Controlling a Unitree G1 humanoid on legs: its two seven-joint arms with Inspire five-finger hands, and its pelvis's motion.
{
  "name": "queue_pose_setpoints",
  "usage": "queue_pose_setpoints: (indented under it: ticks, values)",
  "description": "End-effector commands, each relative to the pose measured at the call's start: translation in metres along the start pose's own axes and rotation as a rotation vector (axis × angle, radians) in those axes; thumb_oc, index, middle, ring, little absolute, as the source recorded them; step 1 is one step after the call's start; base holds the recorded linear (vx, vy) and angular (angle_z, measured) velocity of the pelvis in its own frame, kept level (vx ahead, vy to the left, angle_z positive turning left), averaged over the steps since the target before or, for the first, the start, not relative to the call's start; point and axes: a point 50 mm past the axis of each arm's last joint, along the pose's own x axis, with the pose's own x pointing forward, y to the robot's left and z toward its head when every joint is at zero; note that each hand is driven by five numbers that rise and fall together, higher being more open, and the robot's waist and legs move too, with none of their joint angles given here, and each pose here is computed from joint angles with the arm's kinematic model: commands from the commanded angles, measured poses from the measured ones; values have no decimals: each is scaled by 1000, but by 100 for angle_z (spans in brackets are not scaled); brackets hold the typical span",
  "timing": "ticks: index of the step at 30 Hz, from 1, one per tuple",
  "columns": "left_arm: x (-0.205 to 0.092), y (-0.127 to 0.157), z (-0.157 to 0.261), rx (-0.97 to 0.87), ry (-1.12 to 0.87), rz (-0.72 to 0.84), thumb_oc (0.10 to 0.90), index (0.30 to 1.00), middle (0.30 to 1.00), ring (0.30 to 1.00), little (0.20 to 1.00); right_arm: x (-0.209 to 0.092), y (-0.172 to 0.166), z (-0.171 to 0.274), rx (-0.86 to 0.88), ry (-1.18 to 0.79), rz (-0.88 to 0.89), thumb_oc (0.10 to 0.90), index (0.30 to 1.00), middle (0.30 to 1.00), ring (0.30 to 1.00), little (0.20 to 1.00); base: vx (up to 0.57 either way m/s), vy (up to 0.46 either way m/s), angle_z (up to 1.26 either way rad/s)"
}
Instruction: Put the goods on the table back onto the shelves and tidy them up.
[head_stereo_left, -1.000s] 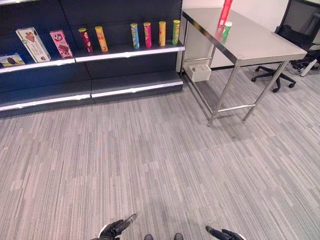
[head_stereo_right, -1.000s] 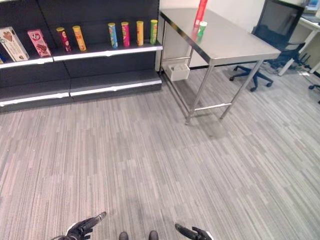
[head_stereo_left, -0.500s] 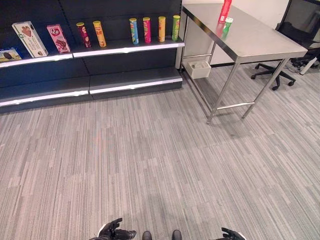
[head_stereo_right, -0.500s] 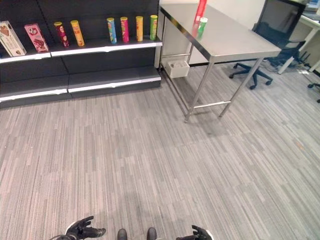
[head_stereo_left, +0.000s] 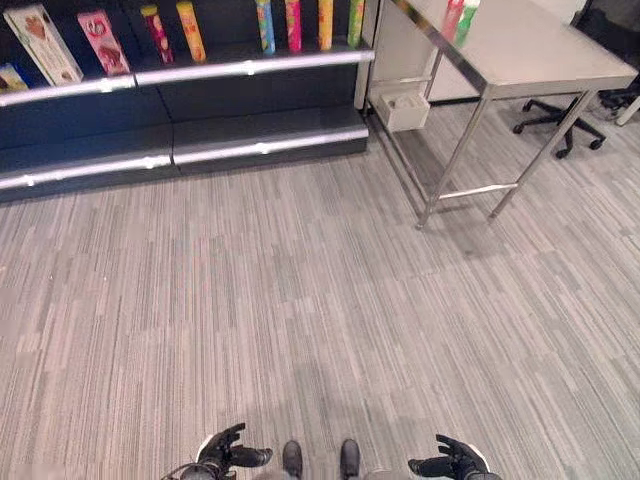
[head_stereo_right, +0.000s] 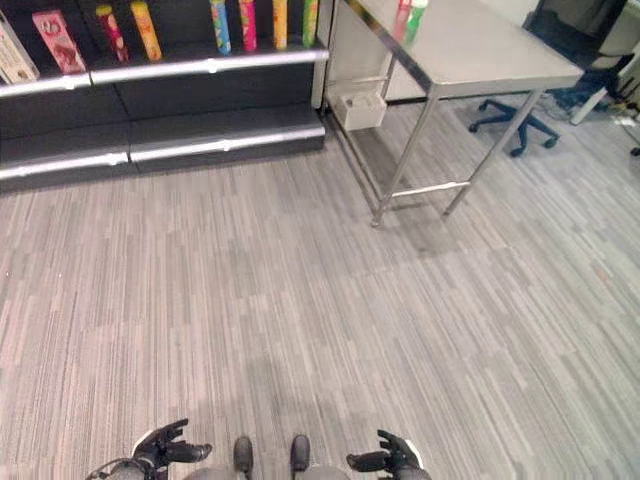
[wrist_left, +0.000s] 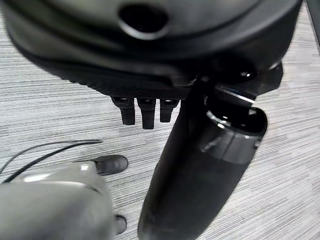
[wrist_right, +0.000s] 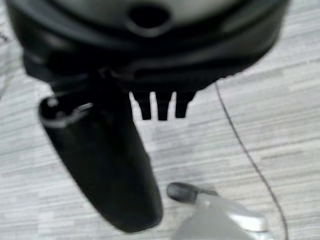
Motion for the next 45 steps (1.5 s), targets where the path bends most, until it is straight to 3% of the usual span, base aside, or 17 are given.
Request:
queue_pose_setpoints:
  ticks: [1, 16, 26, 34, 45]
  values:
    - [3, 2, 19, -22, -83, 20, 800, 900, 900, 900, 900, -3, -32, 10, -3, -71, -96, 800, 900, 900, 900, 900, 122, -124, 31]
    - [-6, 9, -27, -10, 64, 49, 800, 900, 900, 900, 900, -3, -20, 30, -74, -155, -40, 800, 900, 900, 900, 900, 359, 121, -39]
    - [-1, 19, 0, 13, -14, 72, 800, 900, 900, 900, 900, 0, -23, 43, -68, -178, -54, 800, 900, 900, 900, 900, 290, 183, -13]
    - [5, 15, 26, 69, -90, 53, 800, 900, 900, 900, 900, 1, -26, 35, -81, -138, -61, 800, 900, 900, 900, 900, 407, -109, 18]
    - [2, 2, 8, 10, -42, 26, 800, 900, 900, 900, 900, -2, -49, 37, -88, -145, -115, 800, 900, 900, 900, 900, 402, -344, 33]
